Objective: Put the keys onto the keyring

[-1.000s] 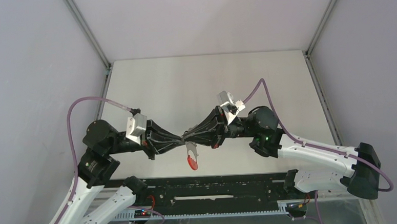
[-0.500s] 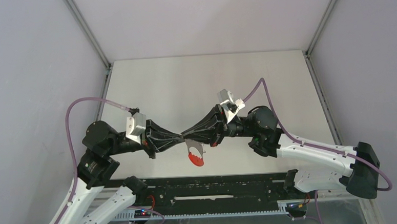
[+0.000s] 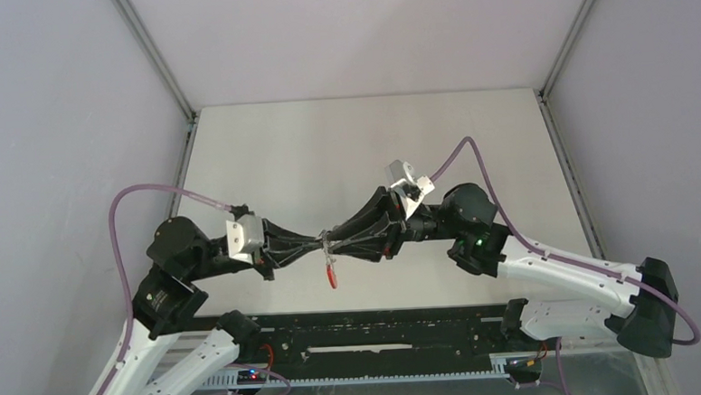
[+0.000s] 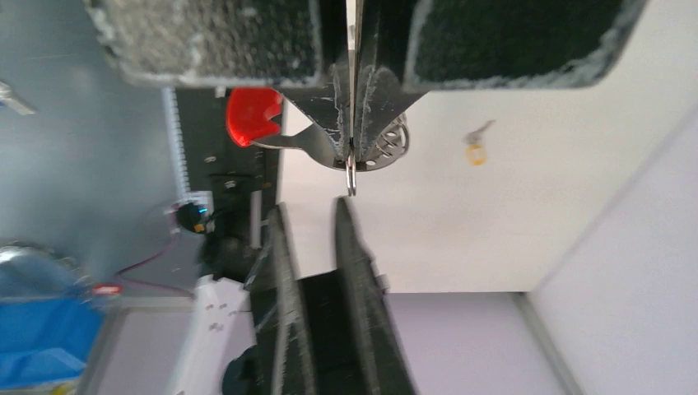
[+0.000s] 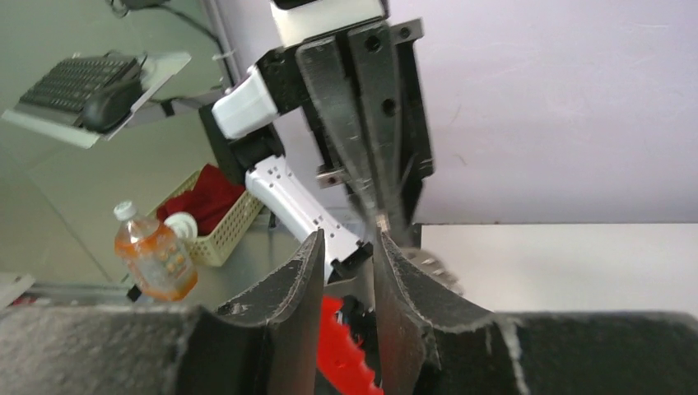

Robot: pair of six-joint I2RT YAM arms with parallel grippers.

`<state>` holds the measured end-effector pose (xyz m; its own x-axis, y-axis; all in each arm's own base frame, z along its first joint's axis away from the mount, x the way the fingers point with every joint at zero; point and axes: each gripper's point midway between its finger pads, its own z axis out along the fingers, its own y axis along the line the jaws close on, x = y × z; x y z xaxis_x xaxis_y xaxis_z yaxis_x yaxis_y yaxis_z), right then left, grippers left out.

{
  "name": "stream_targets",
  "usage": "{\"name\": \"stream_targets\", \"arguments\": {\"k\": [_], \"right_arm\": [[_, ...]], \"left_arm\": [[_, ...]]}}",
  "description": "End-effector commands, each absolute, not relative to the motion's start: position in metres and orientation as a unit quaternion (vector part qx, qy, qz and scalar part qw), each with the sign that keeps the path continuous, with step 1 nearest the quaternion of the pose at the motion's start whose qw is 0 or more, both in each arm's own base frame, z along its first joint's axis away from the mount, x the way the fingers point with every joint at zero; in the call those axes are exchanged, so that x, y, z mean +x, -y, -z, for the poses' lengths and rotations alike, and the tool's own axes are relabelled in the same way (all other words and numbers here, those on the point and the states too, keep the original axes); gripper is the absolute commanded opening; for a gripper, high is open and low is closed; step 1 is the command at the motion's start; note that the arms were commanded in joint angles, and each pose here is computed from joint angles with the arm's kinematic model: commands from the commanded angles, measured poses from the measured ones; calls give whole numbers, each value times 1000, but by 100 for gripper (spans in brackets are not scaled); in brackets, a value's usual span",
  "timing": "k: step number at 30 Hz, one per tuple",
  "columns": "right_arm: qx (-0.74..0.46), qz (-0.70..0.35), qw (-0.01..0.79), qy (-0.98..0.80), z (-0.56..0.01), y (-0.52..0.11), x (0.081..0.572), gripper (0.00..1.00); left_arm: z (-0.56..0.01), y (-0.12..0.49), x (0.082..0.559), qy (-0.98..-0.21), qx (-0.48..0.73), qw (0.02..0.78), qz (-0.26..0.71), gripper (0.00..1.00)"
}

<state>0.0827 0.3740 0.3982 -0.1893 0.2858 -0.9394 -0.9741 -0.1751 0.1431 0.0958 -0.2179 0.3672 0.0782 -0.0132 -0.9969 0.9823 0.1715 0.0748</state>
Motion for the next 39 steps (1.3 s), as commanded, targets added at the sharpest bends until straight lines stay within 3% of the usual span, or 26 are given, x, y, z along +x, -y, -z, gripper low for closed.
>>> {"name": "stream_targets", "arguments": {"k": [1,16,26,39], "right_arm": [[-457,-638,489,-382,-416,-355,64,36],[-542,-482,559,-402,-406,-363,87,39],[-617,-395,553,-398,-377,-379,82,39],[-619,-353,571,-409,-374,-386,92,38]], "left_arm": [[-358,208,115,-493,506,617,347,0],[-341,207,104,-401,630,616,250,0],[-347,210,100,-409,624,610,266,0],[-348,210,94,-408,623,607,279,0]]}}
